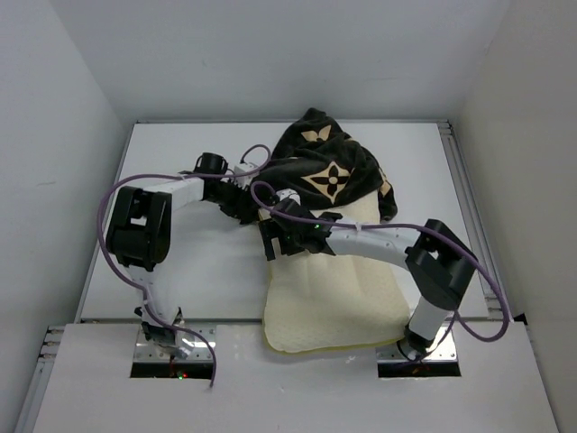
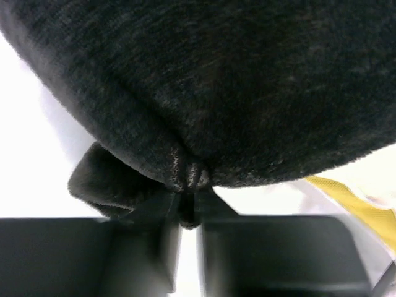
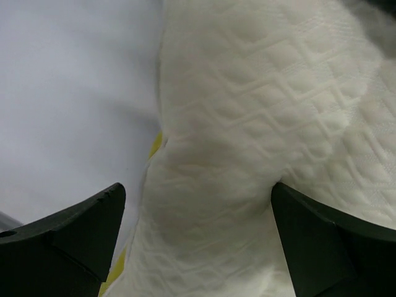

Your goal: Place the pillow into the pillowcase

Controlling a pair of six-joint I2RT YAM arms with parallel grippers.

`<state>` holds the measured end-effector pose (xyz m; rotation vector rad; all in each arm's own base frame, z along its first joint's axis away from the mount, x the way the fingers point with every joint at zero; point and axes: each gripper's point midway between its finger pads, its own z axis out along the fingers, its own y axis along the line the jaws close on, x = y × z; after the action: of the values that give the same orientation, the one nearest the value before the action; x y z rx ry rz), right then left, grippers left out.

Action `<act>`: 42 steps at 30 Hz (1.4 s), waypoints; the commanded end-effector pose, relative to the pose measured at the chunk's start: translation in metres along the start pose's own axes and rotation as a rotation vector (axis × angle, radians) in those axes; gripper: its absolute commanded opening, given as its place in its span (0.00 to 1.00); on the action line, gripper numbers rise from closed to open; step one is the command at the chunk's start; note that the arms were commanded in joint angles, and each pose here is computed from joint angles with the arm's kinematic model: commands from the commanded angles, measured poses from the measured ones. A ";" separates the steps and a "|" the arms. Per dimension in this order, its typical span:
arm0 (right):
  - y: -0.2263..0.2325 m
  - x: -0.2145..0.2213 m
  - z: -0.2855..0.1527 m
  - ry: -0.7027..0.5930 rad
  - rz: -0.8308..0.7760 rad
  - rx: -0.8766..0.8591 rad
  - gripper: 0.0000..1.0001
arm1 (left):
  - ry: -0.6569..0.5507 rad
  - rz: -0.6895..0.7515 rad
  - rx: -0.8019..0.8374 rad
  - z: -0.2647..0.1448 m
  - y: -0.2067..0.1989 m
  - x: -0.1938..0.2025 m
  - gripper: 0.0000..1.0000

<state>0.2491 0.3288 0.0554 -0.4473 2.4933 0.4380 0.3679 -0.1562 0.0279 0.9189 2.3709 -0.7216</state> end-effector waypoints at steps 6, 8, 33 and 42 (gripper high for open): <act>-0.031 0.005 0.032 0.060 0.112 0.237 0.93 | -0.047 0.057 0.106 -0.002 -0.028 -0.019 0.00; -0.023 0.002 0.045 0.082 0.185 0.155 0.57 | -0.045 0.109 0.119 -0.006 -0.041 -0.024 0.00; -0.086 -0.227 -0.086 -0.683 0.486 0.054 0.00 | 0.018 0.605 0.386 -0.111 -0.171 -0.066 0.00; -0.058 -0.181 -0.027 -0.445 0.348 -0.111 0.99 | 0.061 0.413 0.229 -0.099 -0.093 -0.019 0.05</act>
<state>0.3937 0.2993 0.1411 0.1287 2.2252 0.6243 0.2949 -0.1807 0.1388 1.6049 1.9960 -0.7698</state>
